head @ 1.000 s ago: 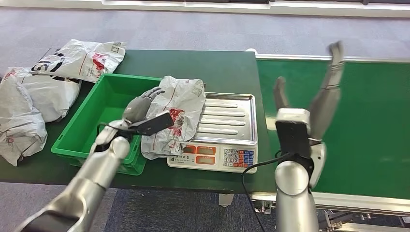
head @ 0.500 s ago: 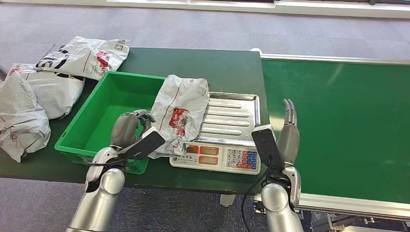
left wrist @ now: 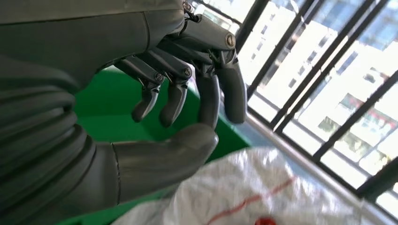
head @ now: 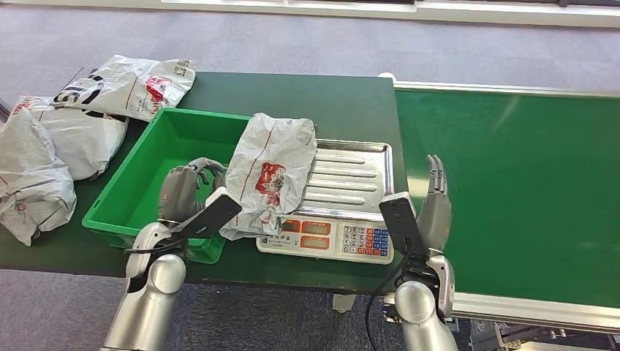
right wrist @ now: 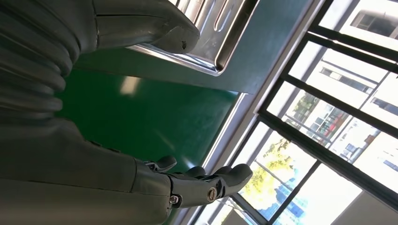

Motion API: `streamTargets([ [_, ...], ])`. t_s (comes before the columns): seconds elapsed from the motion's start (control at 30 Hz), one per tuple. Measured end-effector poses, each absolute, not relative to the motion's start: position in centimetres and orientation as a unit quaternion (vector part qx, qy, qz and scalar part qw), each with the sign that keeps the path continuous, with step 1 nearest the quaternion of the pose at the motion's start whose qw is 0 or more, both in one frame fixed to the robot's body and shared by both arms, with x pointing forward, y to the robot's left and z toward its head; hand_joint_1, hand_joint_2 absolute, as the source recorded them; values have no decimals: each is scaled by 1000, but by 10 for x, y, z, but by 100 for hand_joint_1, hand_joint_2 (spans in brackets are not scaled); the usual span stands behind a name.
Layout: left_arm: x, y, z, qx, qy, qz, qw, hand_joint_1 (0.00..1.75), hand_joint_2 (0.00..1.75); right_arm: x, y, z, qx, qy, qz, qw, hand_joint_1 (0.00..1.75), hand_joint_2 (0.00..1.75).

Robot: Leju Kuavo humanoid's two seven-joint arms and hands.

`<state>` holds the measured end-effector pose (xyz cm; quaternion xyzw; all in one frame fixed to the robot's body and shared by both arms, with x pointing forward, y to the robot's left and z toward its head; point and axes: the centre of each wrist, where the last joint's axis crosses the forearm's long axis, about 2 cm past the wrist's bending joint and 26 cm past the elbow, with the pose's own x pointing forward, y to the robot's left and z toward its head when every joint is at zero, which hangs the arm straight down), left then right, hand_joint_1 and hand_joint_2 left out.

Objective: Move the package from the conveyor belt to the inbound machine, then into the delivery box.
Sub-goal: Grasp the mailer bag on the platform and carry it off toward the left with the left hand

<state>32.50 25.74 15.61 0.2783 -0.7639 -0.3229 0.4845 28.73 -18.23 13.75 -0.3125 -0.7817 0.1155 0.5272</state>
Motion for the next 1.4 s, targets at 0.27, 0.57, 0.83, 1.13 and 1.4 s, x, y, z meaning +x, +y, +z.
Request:
streamTargets([
  [0.27,321,275,192,295,-857,-113,406,0,175,282,-183,131,-311,-784,109,527,0,175],
  [0.57,311,296,222,265,-902,52,338,0,175,280,-176,124,-297,-788,107,528,0,175],
  [0.83,304,311,235,251,-911,118,304,0,175,280,-172,121,-289,-789,106,532,0,175],
  [1.13,305,312,233,271,-901,77,330,0,175,279,-170,119,-289,-788,106,533,0,175],
  [1.4,329,300,216,299,-844,-164,413,0,175,280,-169,119,-286,-790,114,531,0,175],
])
